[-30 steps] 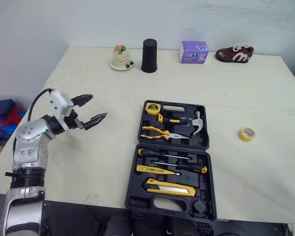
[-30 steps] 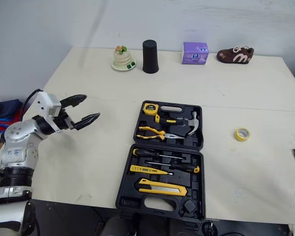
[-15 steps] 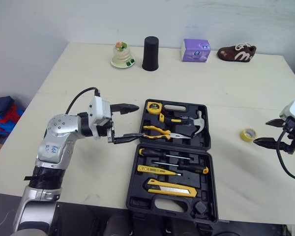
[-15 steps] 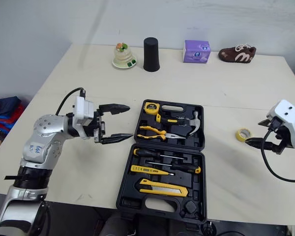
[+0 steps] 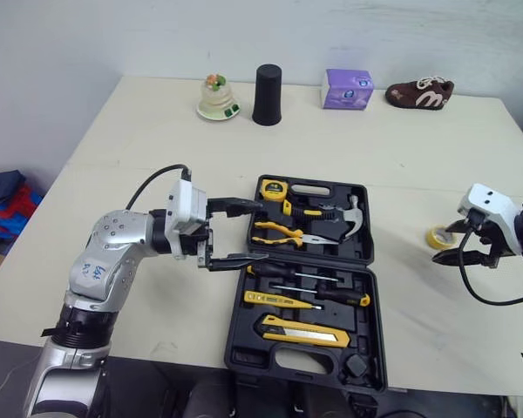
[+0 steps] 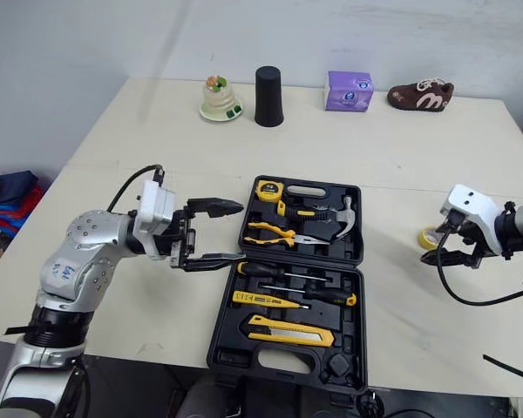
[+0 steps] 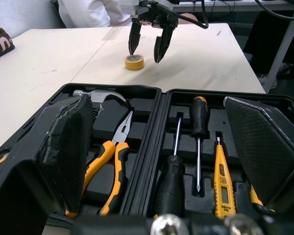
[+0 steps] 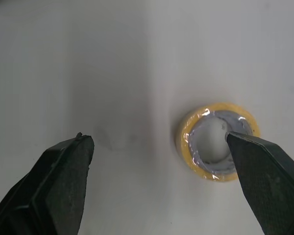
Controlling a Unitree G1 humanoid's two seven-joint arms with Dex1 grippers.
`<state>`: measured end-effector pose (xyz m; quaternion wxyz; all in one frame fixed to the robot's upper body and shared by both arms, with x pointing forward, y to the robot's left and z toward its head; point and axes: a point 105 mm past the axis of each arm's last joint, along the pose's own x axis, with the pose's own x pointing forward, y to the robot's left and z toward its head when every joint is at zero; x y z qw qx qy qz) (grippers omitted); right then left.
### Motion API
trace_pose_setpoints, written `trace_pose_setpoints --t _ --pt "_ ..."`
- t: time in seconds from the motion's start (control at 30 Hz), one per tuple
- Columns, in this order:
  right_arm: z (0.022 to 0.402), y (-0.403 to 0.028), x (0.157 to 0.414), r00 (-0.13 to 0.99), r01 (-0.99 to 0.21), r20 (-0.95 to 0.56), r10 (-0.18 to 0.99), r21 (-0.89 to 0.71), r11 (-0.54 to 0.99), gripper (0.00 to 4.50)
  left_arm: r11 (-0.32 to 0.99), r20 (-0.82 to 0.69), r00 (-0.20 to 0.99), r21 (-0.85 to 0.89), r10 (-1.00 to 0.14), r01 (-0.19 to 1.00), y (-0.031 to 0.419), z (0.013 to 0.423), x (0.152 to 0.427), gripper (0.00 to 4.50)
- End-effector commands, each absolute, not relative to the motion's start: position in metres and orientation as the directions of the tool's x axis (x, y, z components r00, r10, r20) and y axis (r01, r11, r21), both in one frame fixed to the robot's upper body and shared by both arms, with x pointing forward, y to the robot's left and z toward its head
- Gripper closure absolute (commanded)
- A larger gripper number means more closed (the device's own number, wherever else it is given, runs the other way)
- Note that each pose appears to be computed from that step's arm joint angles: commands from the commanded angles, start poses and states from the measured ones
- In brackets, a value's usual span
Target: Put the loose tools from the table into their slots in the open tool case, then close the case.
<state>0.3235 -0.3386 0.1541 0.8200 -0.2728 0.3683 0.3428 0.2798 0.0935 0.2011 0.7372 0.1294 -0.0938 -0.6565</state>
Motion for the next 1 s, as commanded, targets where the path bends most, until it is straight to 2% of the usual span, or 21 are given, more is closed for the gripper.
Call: trace_pose_setpoints --t 0.03,0.43,0.53,0.73,0.77,0.87,1.0 --pt "0.157 -0.34 0.325 0.496 -0.759 -0.793 0.353 -0.199 0.62 0.0 0.098 -0.031 0.116 0.354 -0.993 0.93 0.091 0.206 0.276 0.04" --pt "0.139 -0.33 0.334 0.468 -0.774 -0.806 0.364 -0.174 0.609 0.0 0.048 -0.051 0.072 0.366 -0.996 0.929 0.087 0.209 0.271 0.04" --pt "0.14 -0.331 0.338 0.491 -0.761 -0.8 0.346 -0.201 0.616 0.93 0.045 -0.052 0.069 0.369 -0.996 0.928 0.086 0.209 0.27 0.0" --pt "0.14 -0.334 0.338 0.494 -0.765 -0.806 0.325 -0.226 0.603 4.11 0.014 -0.038 0.03 0.36 -0.999 0.933 0.082 0.21 0.265 0.0" --pt "0.14 -0.335 0.337 0.497 -0.766 -0.806 0.322 -0.233 0.6 4.44 0.006 -0.034 0.019 0.357 -0.999 0.934 0.081 0.21 0.263 0.0" --pt "0.15 -0.331 0.335 0.503 -0.796 -0.793 0.345 -0.269 0.542 4.48 -0.039 -0.044 -0.025 0.355 -0.999 0.934 0.08 0.209 0.257 0.0" --pt "0.178 -0.305 0.323 0.469 -0.866 -0.751 0.465 -0.287 0.409 4.48 -0.092 -0.071 -0.07 0.369 -0.995 0.925 0.084 0.209 0.251 0.0"
